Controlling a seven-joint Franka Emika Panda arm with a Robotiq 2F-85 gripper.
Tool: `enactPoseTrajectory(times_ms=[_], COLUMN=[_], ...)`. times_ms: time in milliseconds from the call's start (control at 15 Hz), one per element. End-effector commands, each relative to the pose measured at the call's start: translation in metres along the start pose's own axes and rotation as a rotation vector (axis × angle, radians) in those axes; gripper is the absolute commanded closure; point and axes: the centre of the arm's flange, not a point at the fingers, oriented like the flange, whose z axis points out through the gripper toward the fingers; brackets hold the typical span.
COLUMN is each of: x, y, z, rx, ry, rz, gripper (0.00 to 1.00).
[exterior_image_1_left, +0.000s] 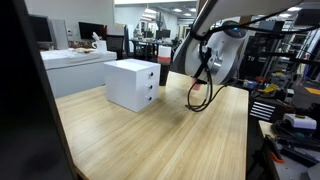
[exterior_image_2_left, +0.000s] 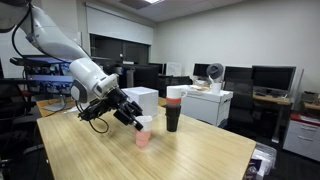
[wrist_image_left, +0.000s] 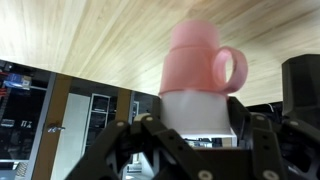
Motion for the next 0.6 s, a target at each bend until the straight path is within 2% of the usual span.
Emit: enactPoseTrajectory(times_ms=[0,67,200,400,533], x=[-0.017,-0.015,-0.011,0.000,0.021], y=[0.022,0.022,0.020,0.016,0.009], z=[0.022,0.020,0.017,0.006,-0.011], rx=[0.004,0.010,0.013,0.024,0.050], ry=[-0.008,-0.008,-0.008,-0.007,-0.020], rz=[0.002,0.002,-0.007,-0.032,-0.045], gripper=[0.08,0.03,0.00,0.00,0.00])
